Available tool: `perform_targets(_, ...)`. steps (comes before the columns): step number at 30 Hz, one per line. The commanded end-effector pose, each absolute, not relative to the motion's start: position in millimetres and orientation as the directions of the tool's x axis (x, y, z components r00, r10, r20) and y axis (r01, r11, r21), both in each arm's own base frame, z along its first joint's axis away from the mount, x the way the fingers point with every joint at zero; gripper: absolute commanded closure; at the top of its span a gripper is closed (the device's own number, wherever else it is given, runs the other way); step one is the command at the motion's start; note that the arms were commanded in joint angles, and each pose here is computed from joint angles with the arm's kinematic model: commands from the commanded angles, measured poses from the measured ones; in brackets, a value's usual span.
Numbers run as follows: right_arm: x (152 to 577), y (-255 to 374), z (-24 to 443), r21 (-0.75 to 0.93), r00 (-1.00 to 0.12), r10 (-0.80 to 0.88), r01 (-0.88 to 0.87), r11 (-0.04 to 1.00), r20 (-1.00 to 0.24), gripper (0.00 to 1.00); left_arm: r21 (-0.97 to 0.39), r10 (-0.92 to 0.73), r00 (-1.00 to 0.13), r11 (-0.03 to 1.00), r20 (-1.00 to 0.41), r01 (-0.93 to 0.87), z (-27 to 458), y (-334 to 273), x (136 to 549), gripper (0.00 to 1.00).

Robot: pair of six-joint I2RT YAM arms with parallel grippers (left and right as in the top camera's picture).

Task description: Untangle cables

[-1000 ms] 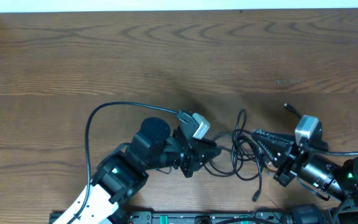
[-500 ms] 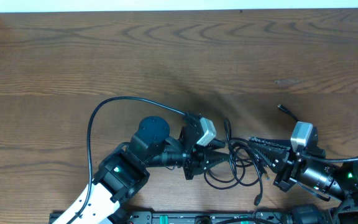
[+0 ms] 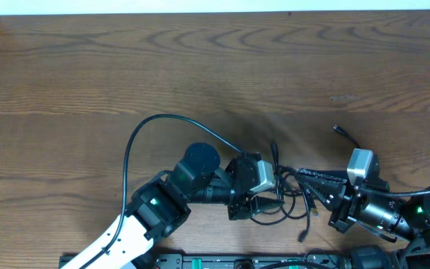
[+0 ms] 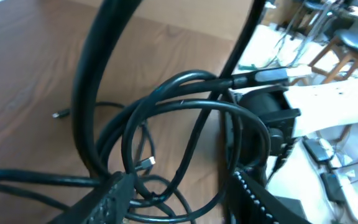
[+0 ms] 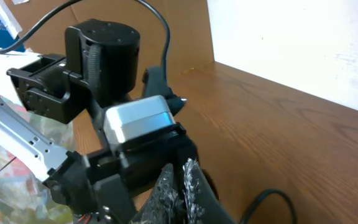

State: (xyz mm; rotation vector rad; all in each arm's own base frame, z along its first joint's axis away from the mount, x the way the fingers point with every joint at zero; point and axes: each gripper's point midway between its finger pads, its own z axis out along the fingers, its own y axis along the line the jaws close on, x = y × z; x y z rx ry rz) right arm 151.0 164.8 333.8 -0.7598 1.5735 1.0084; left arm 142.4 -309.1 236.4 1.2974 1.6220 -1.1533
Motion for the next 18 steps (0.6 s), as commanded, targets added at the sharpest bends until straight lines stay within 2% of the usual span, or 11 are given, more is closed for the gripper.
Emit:
perform_targets(1,151,164,336,0.199,-0.210,0.026,-0.872,0.446,-0.977,0.99,-0.160,0.298,-0.187,0.113,-0.936,0.981,241,-310,150,0.47)
perform_targets(8,166,155,334,0.244,-0.249,0.063,-0.813,0.529,-0.966,0.99,-0.390,0.268,-0.416,0.148,-0.869,0.909,242,-310,144,0.48)
perform_targets(11,174,150,333,0.289,-0.285,0.100,-0.769,0.570,-0.953,0.99,-0.497,0.272,-0.502,0.093,-0.821,0.863,246,-311,130,0.48)
perform_targets(14,181,145,332,0.345,-0.325,0.146,-0.720,0.602,-0.934,0.99,-0.542,0.289,-0.526,0.030,-0.800,0.840,250,-311,117,0.48)
perform_targets(15,183,143,332,0.369,-0.341,0.167,-0.699,0.612,-0.925,0.99,-0.567,0.293,-0.549,0.024,-0.783,0.823,251,-311,115,0.53)
perform_targets(17,185,141,332,0.384,-0.351,0.182,-0.684,0.620,-0.919,0.99,-0.628,0.288,-0.614,0.052,-0.735,0.777,251,-311,115,0.79)
perform_targets(18,186,141,332,0.383,-0.349,0.182,-0.682,0.623,-0.919,0.99,-0.667,0.285,-0.655,0.068,-0.700,0.742,251,-311,115,0.81)
